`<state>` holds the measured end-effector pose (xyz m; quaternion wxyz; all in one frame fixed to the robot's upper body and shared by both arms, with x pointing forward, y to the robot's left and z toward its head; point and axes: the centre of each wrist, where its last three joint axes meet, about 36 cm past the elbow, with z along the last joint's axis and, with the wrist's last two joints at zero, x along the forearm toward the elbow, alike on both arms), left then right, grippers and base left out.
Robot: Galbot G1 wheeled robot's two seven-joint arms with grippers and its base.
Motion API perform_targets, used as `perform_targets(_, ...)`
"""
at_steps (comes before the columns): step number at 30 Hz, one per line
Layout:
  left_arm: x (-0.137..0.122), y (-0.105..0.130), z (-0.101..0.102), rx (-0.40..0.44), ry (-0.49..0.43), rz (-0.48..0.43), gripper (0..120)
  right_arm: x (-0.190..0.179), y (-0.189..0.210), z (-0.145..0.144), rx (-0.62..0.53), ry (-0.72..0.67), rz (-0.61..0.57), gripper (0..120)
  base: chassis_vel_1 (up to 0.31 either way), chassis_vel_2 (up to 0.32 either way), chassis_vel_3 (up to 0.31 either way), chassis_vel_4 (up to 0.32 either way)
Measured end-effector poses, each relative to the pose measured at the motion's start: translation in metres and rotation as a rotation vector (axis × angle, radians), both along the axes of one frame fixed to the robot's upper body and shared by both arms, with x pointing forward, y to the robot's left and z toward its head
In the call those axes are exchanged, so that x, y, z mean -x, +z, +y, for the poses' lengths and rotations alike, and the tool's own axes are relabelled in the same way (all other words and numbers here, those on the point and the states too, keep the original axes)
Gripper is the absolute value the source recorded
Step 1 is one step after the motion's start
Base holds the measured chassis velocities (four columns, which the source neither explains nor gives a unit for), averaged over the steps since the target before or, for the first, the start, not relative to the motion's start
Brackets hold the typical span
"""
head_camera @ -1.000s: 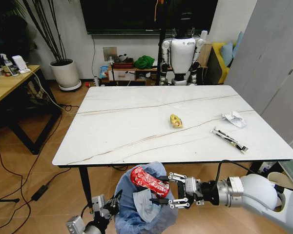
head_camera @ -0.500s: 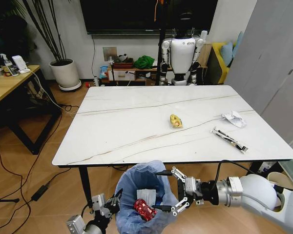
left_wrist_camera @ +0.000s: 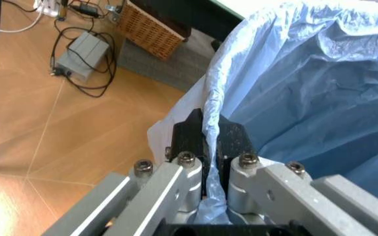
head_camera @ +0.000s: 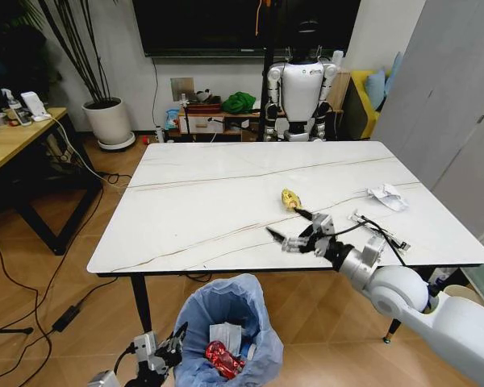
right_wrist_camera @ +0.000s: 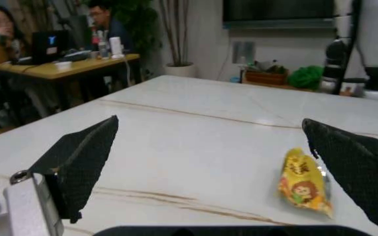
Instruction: Pick up the trash bin and place the trash from the table into it.
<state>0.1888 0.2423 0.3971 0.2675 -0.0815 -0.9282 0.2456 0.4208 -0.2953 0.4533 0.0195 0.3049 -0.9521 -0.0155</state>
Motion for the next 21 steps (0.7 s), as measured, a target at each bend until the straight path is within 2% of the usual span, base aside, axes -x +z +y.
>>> perform_targets(6, 0.002, 0.004, 0.003, -0.005, 0.003, -0.001, 0, -0.018, -0.003, -0.004, -0.021, -0.061, 0.014, 100, 0.000, 0.000, 0.000, 0.000)
perform_targets(11, 0.005, 0.008, 0.003, -0.010, 0.013, -0.006, 0, -0.052, -0.009, 0.004, -0.012, -0.130, 0.068, 100, 0.000, 0.000, 0.000, 0.000)
perform_targets(14, 0.008, 0.013, 0.006, -0.018, 0.027, -0.013, 0, -0.091, -0.017, 0.020, 0.022, -0.198, 0.116, 100, 0.000, 0.000, 0.000, 0.000)
perform_targets(21, 0.009, 0.017, 0.009, -0.023, 0.049, -0.023, 0, -0.121, -0.036, 0.038, 0.137, -0.351, 0.226, 100, 0.000, 0.000, 0.000, 0.000)
